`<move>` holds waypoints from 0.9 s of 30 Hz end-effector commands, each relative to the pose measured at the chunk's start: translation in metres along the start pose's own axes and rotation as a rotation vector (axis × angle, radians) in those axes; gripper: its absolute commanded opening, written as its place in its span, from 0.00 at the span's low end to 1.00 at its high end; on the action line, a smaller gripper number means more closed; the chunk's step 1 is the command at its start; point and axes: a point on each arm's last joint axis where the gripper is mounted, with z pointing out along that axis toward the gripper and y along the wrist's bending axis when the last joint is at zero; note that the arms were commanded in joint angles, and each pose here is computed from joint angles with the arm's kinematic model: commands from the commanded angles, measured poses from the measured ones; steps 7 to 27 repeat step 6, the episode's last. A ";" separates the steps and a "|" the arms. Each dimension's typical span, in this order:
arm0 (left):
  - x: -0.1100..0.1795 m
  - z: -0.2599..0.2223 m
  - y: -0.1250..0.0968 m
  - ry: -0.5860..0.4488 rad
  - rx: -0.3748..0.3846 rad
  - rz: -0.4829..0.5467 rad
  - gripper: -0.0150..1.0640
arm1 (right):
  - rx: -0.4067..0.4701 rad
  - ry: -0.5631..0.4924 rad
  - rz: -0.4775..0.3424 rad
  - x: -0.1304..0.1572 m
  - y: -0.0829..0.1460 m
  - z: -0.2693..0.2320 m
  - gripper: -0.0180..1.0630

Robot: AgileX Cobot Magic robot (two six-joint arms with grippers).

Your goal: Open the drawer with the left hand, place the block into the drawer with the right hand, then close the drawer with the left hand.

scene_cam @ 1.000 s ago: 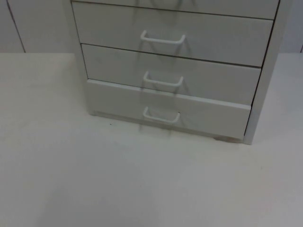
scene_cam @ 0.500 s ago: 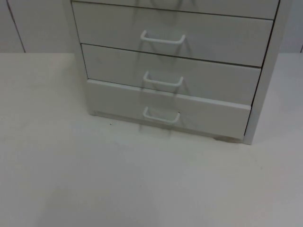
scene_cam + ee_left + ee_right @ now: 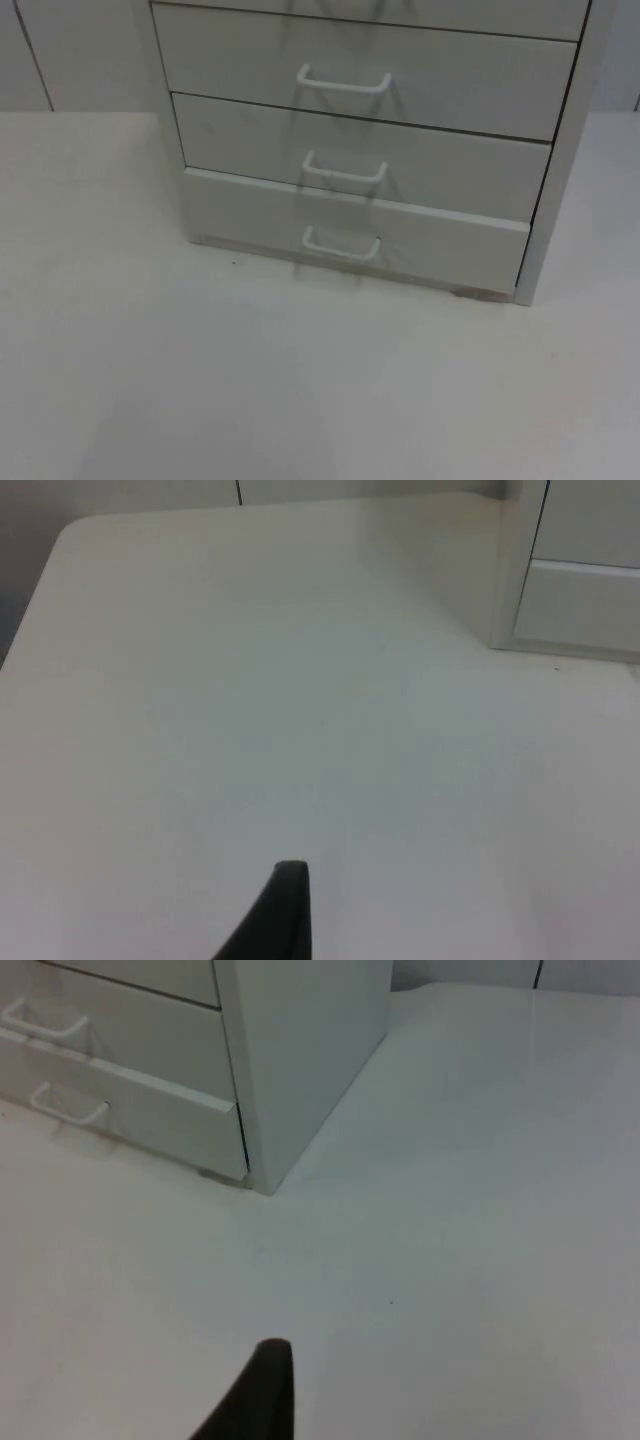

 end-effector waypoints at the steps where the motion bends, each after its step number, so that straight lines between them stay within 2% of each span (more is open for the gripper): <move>1: 0.000 0.001 0.000 -0.010 -0.001 -0.004 0.99 | 0.039 -0.013 0.023 0.000 0.001 0.000 0.99; 6: 0.000 0.001 0.000 -0.010 -0.001 -0.004 0.99 | 0.102 -0.012 0.062 0.000 0.001 0.000 0.99; 27: 0.000 0.001 0.000 -0.010 -0.001 -0.004 0.99 | 0.102 -0.012 0.062 0.000 0.001 0.000 0.99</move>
